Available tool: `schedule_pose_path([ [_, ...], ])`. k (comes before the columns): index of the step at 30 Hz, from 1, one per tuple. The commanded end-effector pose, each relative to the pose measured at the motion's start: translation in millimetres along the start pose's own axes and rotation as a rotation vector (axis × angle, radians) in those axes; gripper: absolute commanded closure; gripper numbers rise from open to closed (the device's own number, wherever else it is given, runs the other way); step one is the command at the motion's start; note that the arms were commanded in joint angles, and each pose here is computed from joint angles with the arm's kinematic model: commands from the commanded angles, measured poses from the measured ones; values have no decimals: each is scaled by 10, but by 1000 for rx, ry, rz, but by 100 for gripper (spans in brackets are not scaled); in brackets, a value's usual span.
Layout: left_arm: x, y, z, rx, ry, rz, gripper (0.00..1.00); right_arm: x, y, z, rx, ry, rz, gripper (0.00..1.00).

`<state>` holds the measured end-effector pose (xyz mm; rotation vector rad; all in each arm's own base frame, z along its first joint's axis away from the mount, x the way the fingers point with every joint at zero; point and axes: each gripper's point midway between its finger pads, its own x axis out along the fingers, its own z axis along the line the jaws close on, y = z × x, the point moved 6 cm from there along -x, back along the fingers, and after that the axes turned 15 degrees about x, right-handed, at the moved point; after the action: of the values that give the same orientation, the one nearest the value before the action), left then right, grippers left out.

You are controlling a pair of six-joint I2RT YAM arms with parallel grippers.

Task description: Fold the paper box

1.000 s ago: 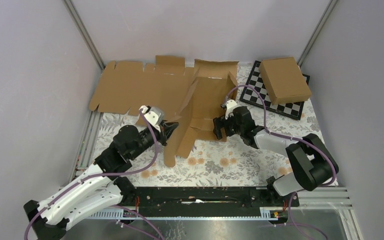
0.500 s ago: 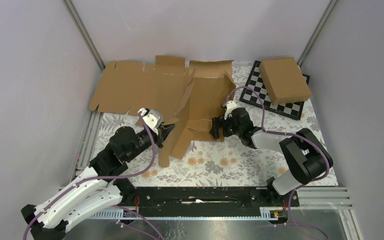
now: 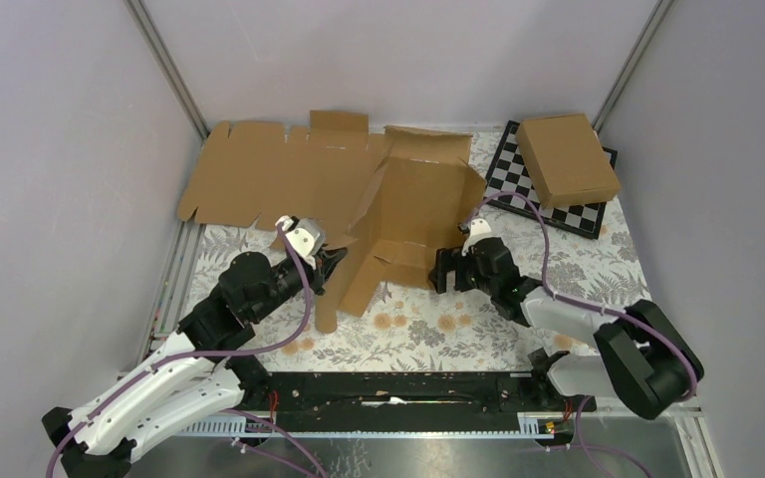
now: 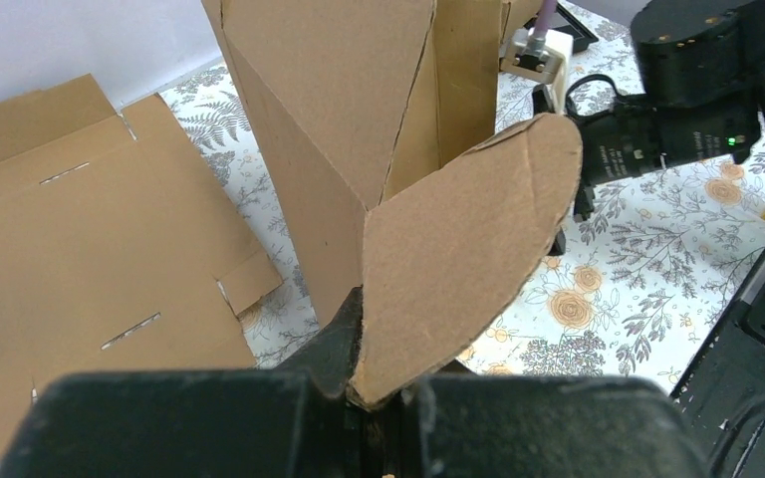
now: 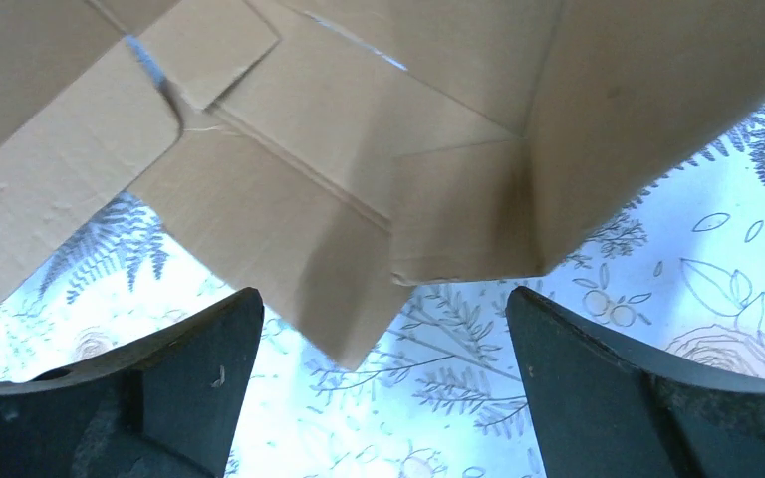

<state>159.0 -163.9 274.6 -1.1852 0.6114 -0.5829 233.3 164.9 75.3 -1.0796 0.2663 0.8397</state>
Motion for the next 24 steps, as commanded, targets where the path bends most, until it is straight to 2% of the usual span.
schedule_pose_path([
  [1, -34, -44, 68, 6, -39, 12, 100, -153, 68, 67, -26, 53, -28, 0],
  [7, -63, -54, 115, 5, -78, 8, 100, -381, 165, 159, -25, 56, -46, 0],
  [13, -57, -59, 99, 6, -65, 4, 100, -484, 393, 414, -95, -75, -30, 0],
  [15, -61, -58, 99, 6, -65, 3, 100, -478, 375, 532, -157, -109, -42, 0],
  [24, -77, -20, 95, 6, -66, 14, 100, -112, -11, 853, -585, -26, -8, 0],
])
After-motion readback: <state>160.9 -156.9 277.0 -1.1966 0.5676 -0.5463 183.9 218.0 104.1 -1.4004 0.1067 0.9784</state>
